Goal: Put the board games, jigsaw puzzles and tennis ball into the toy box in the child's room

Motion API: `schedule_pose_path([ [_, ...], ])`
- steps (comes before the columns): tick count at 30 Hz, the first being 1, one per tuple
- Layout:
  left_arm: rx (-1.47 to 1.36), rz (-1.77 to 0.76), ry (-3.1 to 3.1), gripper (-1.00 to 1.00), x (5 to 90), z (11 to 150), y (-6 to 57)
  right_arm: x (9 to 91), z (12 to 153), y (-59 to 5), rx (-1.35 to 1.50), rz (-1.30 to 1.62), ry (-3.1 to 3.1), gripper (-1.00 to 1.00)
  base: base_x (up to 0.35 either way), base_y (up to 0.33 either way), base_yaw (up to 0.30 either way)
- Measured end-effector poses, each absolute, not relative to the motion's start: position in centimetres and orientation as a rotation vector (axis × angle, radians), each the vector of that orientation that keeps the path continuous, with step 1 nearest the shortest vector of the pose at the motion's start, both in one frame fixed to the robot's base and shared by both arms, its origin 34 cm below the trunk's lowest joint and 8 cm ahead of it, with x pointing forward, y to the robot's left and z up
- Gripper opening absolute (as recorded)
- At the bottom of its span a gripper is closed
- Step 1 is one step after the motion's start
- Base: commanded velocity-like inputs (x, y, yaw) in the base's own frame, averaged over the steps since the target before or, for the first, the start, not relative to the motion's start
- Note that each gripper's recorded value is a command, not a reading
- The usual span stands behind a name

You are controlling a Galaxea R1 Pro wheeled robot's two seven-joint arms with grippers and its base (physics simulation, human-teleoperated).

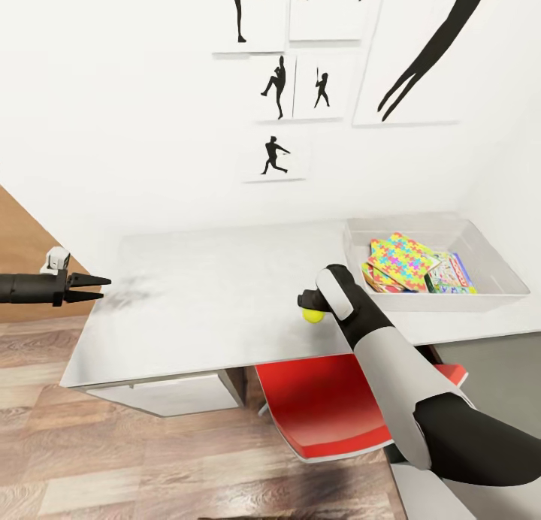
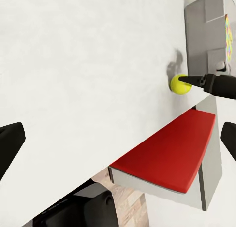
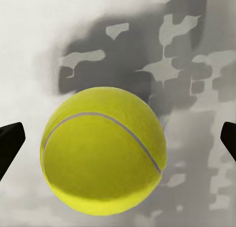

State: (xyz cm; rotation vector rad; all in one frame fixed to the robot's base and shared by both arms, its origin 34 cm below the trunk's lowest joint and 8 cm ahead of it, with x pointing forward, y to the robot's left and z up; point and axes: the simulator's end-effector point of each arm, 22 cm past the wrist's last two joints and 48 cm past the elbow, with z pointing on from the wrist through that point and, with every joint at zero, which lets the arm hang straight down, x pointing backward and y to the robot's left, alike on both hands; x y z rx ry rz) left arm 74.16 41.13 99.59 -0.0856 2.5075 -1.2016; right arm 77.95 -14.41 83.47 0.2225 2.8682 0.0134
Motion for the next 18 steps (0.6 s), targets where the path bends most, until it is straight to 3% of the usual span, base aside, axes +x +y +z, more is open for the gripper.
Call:
schedule_pose_path([
  [11, -0.086, -1.201, 2.508, 1.00, 74.15, 99.59, 41.16, 77.84, 83.37, -14.30, 0.211, 0.007, 2.871, 1.00, 0.000, 0.000, 0.000],
  [12, -0.086, -1.201, 2.508, 1.00, 74.15, 99.58, 41.14, 77.83, 83.36, -14.30, 0.211, 0.007, 2.871, -1.00, 0.000, 0.000, 0.000],
  [18, -0.085, -1.202, 2.508, 1.00, 74.15, 99.59, 41.12, 77.78, 83.33, -14.41, 0.205, -0.001, 2.873, -1.00, 0.000, 0.000, 0.000],
])
